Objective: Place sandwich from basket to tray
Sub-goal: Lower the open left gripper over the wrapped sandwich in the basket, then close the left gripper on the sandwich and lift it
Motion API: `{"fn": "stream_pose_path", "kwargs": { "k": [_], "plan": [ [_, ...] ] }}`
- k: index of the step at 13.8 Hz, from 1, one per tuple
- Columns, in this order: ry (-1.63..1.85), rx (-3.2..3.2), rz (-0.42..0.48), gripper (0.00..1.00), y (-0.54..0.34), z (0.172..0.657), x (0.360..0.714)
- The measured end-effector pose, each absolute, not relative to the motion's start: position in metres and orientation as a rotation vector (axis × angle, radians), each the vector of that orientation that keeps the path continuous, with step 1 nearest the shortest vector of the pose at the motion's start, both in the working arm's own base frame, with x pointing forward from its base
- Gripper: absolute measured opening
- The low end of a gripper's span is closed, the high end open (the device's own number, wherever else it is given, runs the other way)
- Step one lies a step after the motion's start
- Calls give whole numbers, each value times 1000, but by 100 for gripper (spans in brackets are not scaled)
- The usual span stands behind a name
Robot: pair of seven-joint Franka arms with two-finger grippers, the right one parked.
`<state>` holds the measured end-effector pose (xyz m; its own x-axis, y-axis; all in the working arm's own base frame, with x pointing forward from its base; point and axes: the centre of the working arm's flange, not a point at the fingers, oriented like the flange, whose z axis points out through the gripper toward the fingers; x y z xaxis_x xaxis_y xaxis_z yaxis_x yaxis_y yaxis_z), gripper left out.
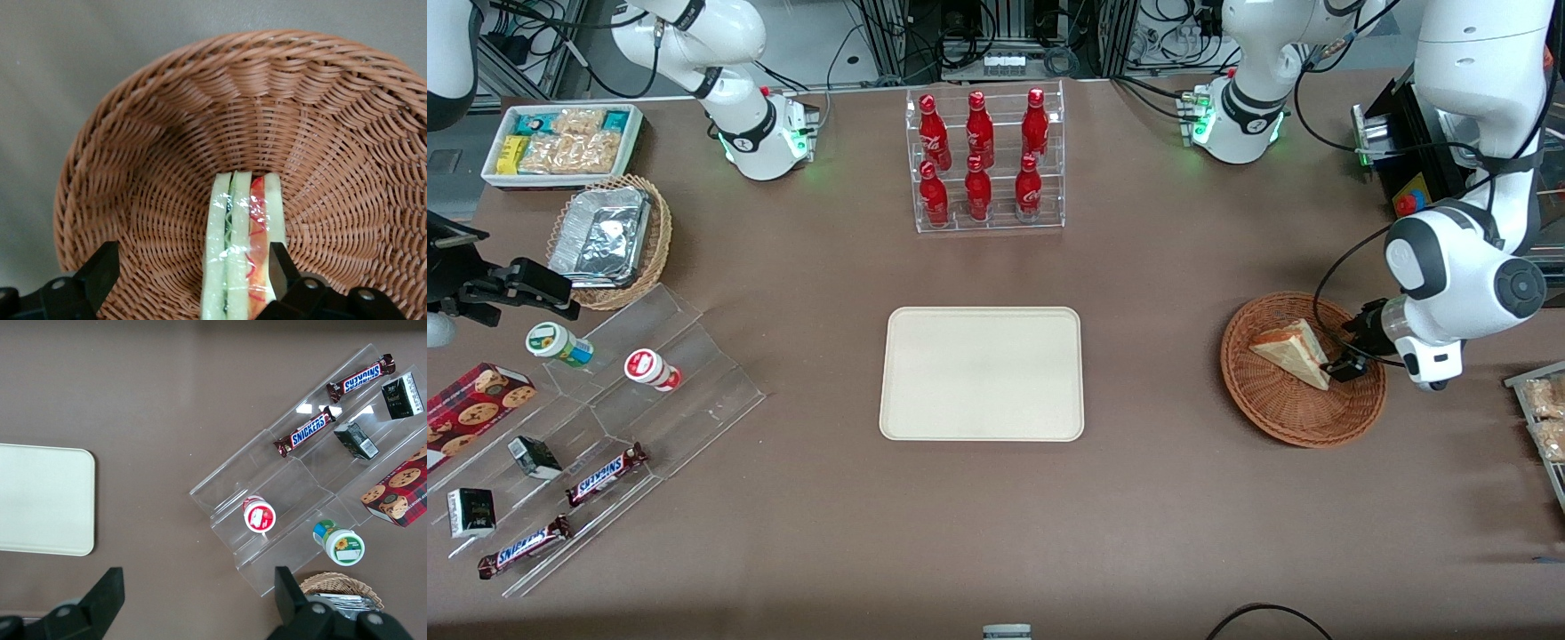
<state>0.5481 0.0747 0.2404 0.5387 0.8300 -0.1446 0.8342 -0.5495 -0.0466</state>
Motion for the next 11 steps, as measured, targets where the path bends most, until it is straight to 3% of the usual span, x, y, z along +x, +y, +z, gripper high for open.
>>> {"fn": "stream_pose_path", "kwargs": {
  "k": [9,11],
  "plan": [
    [1493,2753,-280,100,40,219,544],
    [1473,2768,-272,96,31,215,541]
  ]
}}
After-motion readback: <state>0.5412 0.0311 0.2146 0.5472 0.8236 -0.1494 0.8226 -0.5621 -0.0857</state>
